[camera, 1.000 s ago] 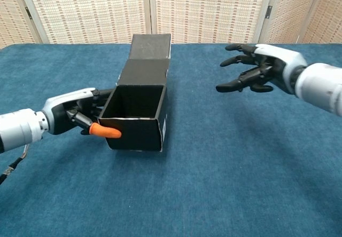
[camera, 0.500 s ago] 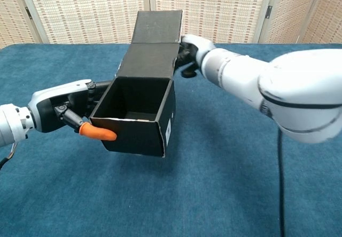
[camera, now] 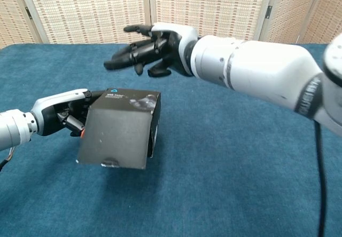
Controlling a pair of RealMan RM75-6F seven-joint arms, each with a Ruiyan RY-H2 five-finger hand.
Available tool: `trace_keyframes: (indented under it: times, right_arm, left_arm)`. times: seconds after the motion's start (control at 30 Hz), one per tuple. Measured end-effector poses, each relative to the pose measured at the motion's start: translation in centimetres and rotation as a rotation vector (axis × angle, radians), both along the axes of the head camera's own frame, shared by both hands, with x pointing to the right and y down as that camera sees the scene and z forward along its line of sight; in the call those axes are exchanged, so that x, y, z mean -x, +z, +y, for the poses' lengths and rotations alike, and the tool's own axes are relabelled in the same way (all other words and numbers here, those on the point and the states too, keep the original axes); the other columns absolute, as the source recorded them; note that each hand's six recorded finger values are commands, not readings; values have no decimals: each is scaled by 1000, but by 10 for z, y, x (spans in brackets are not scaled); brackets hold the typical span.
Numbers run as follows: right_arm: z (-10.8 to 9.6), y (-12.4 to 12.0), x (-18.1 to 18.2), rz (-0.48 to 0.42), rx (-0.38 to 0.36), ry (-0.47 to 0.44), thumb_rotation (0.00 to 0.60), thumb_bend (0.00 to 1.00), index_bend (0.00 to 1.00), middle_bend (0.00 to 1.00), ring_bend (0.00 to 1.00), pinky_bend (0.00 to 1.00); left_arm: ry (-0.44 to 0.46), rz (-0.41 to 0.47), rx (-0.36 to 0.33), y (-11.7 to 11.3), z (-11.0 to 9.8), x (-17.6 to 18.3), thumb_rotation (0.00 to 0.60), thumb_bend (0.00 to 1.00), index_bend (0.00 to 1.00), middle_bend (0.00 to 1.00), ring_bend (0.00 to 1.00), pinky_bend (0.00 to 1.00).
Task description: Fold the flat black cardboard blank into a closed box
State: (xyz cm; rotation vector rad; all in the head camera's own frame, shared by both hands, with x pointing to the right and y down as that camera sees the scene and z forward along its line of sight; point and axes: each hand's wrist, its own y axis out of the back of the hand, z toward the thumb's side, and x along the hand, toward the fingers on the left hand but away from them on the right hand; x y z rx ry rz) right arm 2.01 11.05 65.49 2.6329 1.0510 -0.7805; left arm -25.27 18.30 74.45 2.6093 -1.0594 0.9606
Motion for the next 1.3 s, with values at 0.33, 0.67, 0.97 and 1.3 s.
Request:
trace_keyframes:
  times: [0.33,0.67,0.97,1.3]
  right_arm:
    - [17,8,-9,277,-298,-202,600,0,101,341,706,1000]
    - [29,11,-2,373,-441,-276,600,0,110,338,707,1000]
    - [37,9,0,373,-460,-276,600,0,110,334,707,1000]
    - [50,15,7,454,-558,-319,600,0,110,313,707,1000]
  left_arm:
    - [-16,-93,-14,11,6,0,600,193,206,311,709,927]
    - [84,-234,-88,12,10,5,600,176,0,11,648,921]
    - [156,-382,-198,0,11,30,600,175,0,0,631,918]
    - [213,-530,-258,-16,3,69,600,174,0,0,620,914]
